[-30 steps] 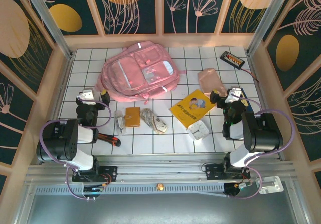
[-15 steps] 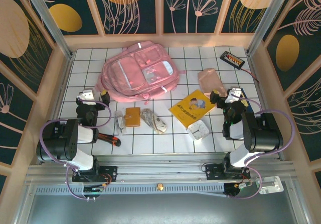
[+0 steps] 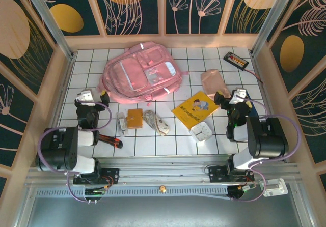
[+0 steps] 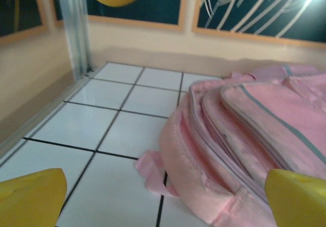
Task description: Pack the student bag
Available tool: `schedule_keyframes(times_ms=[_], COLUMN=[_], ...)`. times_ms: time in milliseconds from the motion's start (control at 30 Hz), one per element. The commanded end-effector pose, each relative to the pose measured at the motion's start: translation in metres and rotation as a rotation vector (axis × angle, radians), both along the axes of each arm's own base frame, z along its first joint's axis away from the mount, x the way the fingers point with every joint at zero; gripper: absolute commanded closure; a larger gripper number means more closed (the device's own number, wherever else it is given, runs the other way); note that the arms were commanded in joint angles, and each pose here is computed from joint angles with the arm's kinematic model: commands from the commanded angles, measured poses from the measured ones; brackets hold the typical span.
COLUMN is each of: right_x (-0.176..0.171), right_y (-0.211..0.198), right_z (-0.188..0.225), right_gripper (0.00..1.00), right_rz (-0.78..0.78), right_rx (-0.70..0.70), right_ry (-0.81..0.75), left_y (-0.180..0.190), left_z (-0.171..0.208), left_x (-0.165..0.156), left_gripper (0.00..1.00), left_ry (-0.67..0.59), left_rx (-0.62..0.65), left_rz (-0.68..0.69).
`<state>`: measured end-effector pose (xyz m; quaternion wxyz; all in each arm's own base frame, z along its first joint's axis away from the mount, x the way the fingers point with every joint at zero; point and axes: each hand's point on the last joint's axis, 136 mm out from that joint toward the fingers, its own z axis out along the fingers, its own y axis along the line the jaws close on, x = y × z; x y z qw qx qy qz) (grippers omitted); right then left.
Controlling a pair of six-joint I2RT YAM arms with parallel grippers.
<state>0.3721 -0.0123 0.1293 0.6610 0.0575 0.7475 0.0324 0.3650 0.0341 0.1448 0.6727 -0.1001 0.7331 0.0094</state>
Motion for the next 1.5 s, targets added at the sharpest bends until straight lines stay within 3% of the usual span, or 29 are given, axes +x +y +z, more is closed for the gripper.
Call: schedule_keyframes(times_ms=[0,100,200,467,600,867,1133,1333,1467], right_x=[0.001,0.001,0.007,0.01,0.001,-0.032,-0.057,-0.045,-0.037], right_y=[-0.016,-0.028,-0.03,0.007,0.043,0.113,0.182,0.228,0.254], right_z=[0.025,0.045,0.066,0.089,0.097,0.08,0.07,0.054,0.044], right_gripper=[0.02,0.02,0.02,0.05,0.07,0.07,0.07,0.11,0.15], right_rz=[-0.093,-0.163,-0.173,-0.043,0.118,0.361,0.536,0.601,0.626], right_rx=[0.015,0.069,0.152,0.471,0.57,0.578,0.59,0.504,0.472], right_ry=[-0.035,-0.033,0.015,0.201,0.288,0.549,0.662,0.751,0.786], left_y=[0.024,0.04,0.037,-0.018,-0.052,-0.118,-0.108,-0.122,-0.132], left_z=[0.017,0.024,0.043,0.09,0.094,0.073,0.03,0.013,0.012], left_x=[-0.001,-0.005,-0.008,-0.023,-0.024,-0.026,-0.014,0.008,0.04], left_gripper=[0.01,0.01,0.01,0.01,0.01,0.01,0.01,0.02,0.05], left_ry=[0.001,0.068,0.082,0.011,0.093,0.365,0.577,0.664,0.695], left_rx=[-0.042,-0.117,-0.19,-0.442,-0.526,-0.486,-0.461,-0.485,-0.474], left_rz=[0.142,0.258,0.249,-0.045,-0.203,-0.348,-0.22,-0.253,-0.282])
